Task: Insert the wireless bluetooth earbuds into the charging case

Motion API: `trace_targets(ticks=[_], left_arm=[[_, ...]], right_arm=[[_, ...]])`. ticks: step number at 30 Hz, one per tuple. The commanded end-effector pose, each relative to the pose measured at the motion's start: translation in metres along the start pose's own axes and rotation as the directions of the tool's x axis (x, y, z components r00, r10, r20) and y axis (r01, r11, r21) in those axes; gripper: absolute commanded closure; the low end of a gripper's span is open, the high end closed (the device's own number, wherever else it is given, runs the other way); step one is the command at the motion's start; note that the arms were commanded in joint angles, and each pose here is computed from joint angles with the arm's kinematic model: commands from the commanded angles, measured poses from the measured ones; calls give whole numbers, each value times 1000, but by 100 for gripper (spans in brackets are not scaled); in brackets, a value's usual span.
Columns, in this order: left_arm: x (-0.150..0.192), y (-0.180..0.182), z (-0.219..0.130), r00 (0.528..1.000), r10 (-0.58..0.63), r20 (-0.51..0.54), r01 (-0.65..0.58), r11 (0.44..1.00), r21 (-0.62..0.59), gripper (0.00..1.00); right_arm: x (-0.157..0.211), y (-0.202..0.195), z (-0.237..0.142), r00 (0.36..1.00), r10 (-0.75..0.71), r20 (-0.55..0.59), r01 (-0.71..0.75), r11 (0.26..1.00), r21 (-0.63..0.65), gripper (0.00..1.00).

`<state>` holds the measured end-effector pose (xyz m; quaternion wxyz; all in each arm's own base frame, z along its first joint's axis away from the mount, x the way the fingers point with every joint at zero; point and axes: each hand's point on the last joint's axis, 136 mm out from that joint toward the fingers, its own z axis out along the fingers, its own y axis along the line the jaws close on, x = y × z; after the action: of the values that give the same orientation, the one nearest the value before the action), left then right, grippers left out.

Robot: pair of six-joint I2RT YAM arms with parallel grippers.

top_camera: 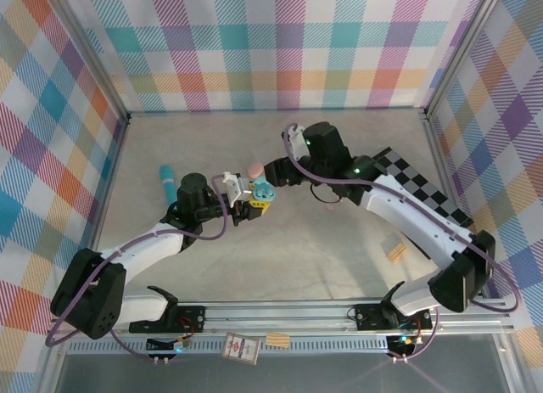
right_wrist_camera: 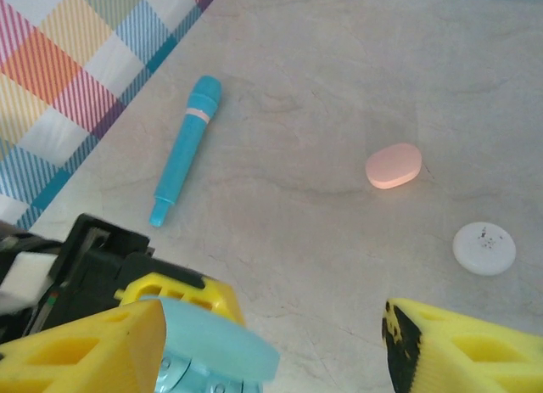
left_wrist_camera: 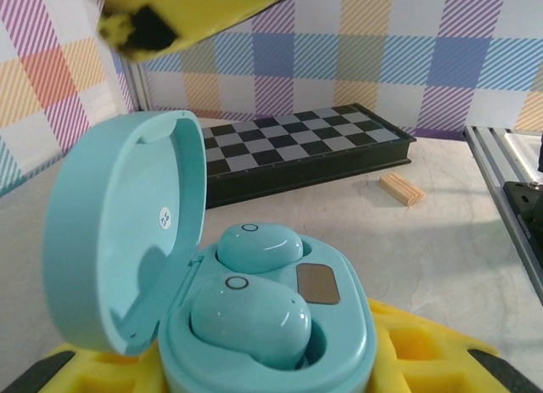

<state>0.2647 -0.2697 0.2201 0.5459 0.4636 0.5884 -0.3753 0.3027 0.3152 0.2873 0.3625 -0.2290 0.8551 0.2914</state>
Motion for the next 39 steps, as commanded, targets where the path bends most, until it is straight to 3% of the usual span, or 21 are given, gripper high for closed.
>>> trace_targets(ticks=[1,9,17,25,34,39], left_arm=[[-10,-6,-2,998,53,29,-54,999,8,70],[-13,-2,-5,998,45,35,-44,999,-28,70],[-28,1,-4,994,33,108,-30,999,-31,70],[-51,4,-8,978,26,207,-15,998,-56,70],[-69,3,-9,967,38,252,-26,998,-48,70],[-71,-1,-9,966,39,254,-31,999,-35,70]], right_arm=[[9,-1,6,997,12,-72,-11,1000,6,31],[25,21,0,996,-3,-94,-10,991,-135,28],[12,31,-28,989,142,37,-128,960,-248,23],[5,54,-40,904,426,-24,-368,749,-551,21],[1,71,-29,844,505,-181,-485,575,-658,28],[2,70,-20,823,524,-218,-521,546,-656,37]])
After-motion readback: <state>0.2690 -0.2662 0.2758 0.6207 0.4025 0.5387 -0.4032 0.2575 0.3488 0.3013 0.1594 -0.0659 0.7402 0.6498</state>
